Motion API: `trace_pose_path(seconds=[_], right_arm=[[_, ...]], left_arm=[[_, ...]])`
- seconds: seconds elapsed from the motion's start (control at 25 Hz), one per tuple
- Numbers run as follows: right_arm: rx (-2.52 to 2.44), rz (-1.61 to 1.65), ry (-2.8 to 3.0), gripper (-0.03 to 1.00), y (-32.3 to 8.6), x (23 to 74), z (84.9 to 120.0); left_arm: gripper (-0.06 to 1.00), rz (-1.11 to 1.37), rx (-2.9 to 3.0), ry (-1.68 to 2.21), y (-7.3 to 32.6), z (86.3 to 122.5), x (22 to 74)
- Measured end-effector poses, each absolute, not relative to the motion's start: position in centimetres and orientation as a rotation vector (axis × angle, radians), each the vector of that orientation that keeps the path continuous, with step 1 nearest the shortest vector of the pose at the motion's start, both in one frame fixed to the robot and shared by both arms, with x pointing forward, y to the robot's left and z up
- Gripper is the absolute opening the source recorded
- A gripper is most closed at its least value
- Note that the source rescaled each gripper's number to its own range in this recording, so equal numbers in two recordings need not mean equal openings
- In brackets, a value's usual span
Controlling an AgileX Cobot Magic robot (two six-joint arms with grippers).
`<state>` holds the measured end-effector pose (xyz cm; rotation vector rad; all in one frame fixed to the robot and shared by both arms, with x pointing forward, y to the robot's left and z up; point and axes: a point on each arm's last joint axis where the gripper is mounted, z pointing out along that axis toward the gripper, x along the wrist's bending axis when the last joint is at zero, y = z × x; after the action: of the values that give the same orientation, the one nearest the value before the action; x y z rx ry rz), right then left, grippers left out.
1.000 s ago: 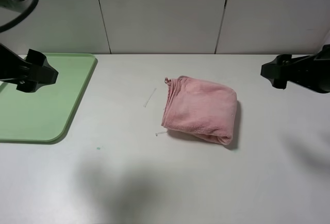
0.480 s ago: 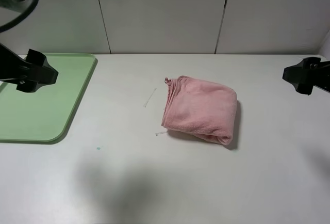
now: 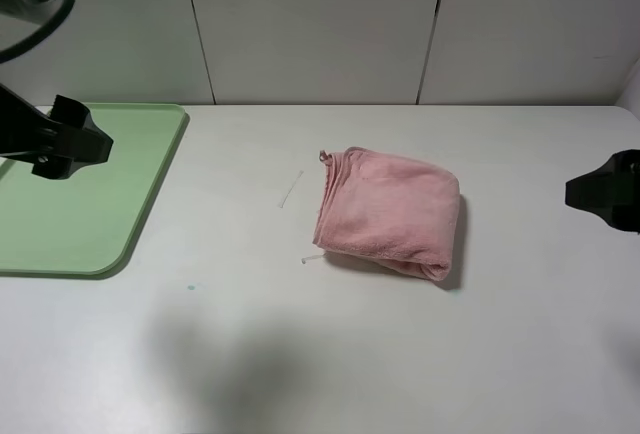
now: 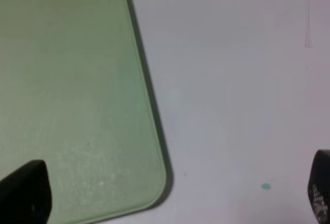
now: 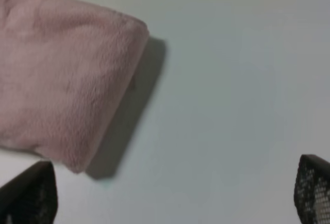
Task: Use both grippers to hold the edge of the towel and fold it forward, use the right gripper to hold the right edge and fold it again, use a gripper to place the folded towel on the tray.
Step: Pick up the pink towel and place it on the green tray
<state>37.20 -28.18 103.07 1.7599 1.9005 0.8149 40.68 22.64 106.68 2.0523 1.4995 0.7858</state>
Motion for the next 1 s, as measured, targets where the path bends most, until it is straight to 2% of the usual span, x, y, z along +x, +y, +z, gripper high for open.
trace_pose_path(seconds=[0.36, 0.76, 1.0], right_arm=[[1.790, 0.771, 1.777, 1.00, -29.8, 33.2, 104.4], [1.770, 0.739, 1.783, 1.00, -29.5, 29.0, 105.2], [1.574, 0.791, 1.737, 1.00, -29.1, 26.4, 105.7]], left_arm=[[1.00, 0.786, 2.052, 1.500, 22.6, 106.7, 40.7], [1.00, 0.785, 2.052, 1.500, 22.6, 106.7, 40.7], [1.00, 0.785, 2.052, 1.500, 22.6, 106.7, 40.7]])
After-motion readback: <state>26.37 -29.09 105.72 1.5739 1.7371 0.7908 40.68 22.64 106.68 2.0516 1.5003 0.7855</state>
